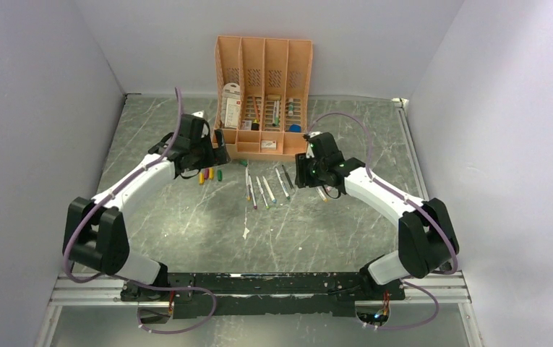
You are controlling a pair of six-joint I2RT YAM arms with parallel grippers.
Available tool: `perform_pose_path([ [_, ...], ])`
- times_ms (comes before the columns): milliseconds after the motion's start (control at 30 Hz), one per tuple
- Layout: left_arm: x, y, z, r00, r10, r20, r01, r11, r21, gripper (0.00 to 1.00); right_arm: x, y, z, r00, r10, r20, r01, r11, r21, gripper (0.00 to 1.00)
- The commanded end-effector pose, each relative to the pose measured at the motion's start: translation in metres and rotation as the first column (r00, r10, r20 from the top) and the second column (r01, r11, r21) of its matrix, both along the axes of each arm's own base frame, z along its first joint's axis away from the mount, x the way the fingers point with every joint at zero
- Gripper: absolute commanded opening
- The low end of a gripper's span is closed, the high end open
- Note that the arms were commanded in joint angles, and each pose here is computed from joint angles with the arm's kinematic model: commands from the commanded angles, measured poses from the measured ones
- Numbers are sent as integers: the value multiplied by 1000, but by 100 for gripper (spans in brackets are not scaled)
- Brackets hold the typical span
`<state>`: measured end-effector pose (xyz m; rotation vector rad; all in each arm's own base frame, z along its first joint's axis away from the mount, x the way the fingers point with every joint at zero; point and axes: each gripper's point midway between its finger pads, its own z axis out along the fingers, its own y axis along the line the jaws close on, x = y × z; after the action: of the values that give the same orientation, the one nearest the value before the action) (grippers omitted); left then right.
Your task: Open the pen caps
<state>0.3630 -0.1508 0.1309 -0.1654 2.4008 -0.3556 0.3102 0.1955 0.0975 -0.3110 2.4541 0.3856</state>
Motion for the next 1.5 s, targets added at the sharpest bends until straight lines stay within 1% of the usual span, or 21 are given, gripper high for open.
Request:
perform_pose_path([
  [0, -18, -20, 19, 996, -86, 34, 89, 989, -121, 100, 1, -20, -12, 999, -44, -26, 43, 998, -36, 48],
  [100, -33, -27, 34, 989, -125, 74, 136, 973, -186, 100, 4, -29, -17, 997, -68, -36, 66, 996, -60, 53],
  [267, -55, -31, 47, 983, -157, 98, 176, 954, -244, 100, 9, -39, -18, 995, -92, -35, 89, 993, -74, 63],
  [367, -65, -33, 54, 977, -176, 122, 203, 941, -271, 100, 11, -40, -21, 995, -95, -43, 91, 993, -75, 70],
  [400, -68, -33, 56, 975, -180, 128, 209, 938, -277, 100, 12, -39, -23, 995, -92, -48, 88, 993, -75, 86],
  [433, -70, -33, 57, 974, -181, 135, 213, 936, -280, 100, 12, -38, -23, 995, -89, -50, 85, 994, -75, 95],
  [467, -72, -32, 57, 974, -181, 137, 214, 936, -281, 100, 13, -37, -24, 995, -87, -52, 83, 994, -74, 99],
  [500, -73, -31, 57, 974, -179, 137, 211, 936, -281, 100, 14, -36, -24, 995, -84, -53, 80, 994, -72, 100],
  [733, -69, -33, 53, 978, -168, 124, 197, 937, -288, 100, 20, -38, -30, 995, -81, -64, 76, 994, -76, 100],
  [1000, -49, -36, 66, 980, -147, 131, 179, 944, -279, 100, 26, -50, -38, 992, -100, -82, 94, 993, -75, 98],
  [1133, -42, -38, 68, 981, -142, 133, 175, 944, -279, 100, 29, -53, -39, 990, -111, -84, 105, 992, -71, 96],
  [1300, -38, -41, 65, 982, -147, 122, 176, 943, -282, 100, 32, -51, -44, 989, -110, -97, 105, 993, -56, 88],
  [1400, -37, -42, 62, 983, -145, 116, 173, 943, -284, 100, 32, -50, -47, 989, -108, -105, 103, 993, -54, 82],
  [1467, -37, -41, 59, 983, -145, 115, 173, 944, -283, 100, 31, -49, -52, 987, -106, -117, 100, 993, -56, 75],
])
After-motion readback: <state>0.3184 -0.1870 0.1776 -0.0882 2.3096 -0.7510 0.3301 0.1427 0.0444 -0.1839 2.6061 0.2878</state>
